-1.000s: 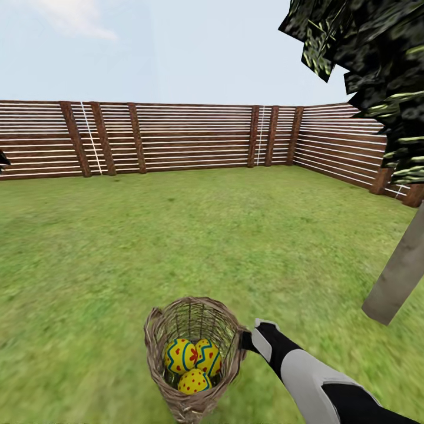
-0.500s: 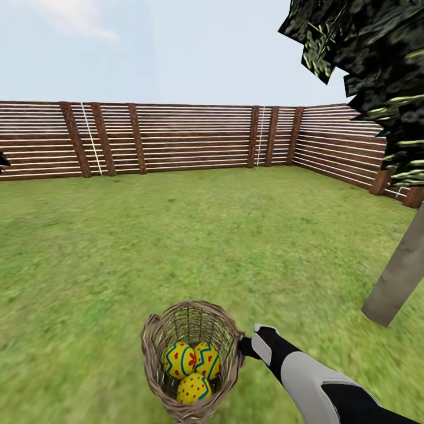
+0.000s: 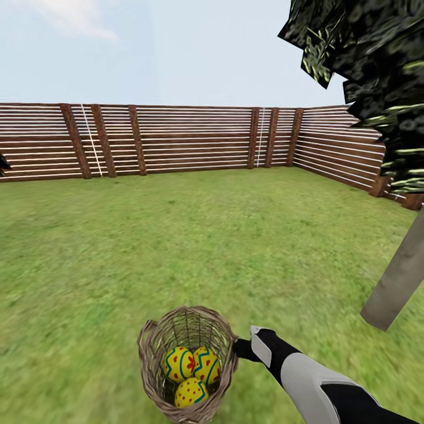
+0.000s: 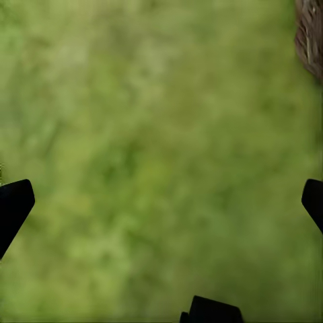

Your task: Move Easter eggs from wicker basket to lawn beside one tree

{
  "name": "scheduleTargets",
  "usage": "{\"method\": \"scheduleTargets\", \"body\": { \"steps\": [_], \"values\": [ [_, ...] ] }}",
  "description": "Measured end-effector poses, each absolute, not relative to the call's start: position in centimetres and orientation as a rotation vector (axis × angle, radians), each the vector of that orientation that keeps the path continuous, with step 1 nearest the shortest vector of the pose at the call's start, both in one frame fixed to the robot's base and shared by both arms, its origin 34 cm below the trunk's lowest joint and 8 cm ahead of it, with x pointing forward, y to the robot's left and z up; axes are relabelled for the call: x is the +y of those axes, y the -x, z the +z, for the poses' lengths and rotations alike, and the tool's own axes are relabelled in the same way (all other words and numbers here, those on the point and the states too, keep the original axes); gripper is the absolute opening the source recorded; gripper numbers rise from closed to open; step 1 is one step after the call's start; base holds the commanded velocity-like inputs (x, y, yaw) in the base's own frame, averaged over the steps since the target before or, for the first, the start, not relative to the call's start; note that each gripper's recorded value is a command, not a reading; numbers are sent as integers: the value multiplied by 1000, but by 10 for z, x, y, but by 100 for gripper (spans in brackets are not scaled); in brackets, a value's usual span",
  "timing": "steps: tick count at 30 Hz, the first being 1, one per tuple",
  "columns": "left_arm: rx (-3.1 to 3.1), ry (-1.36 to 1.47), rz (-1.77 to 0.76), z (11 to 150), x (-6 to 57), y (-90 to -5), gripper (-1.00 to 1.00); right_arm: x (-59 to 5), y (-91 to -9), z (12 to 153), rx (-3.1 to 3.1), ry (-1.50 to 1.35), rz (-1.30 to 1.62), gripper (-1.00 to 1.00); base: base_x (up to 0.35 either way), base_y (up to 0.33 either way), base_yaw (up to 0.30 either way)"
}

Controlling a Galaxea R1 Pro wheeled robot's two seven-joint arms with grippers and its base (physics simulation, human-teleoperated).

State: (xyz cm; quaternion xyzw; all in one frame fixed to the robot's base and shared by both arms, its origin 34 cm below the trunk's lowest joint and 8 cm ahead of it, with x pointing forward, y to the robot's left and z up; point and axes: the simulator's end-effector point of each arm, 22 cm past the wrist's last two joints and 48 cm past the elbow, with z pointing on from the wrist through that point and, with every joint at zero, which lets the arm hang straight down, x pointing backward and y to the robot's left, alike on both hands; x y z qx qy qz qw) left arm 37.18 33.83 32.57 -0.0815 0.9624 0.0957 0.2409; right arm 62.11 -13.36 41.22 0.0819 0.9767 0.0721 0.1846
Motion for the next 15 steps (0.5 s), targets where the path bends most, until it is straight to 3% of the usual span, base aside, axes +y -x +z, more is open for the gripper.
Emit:
{"method": "scheduleTargets", "body": {
  "steps": [15],
  "values": [
    [2633,221,263,358,338,-378,100,-123,-630,447,2743,-171,263,100,0,0,0]
  ]
}}
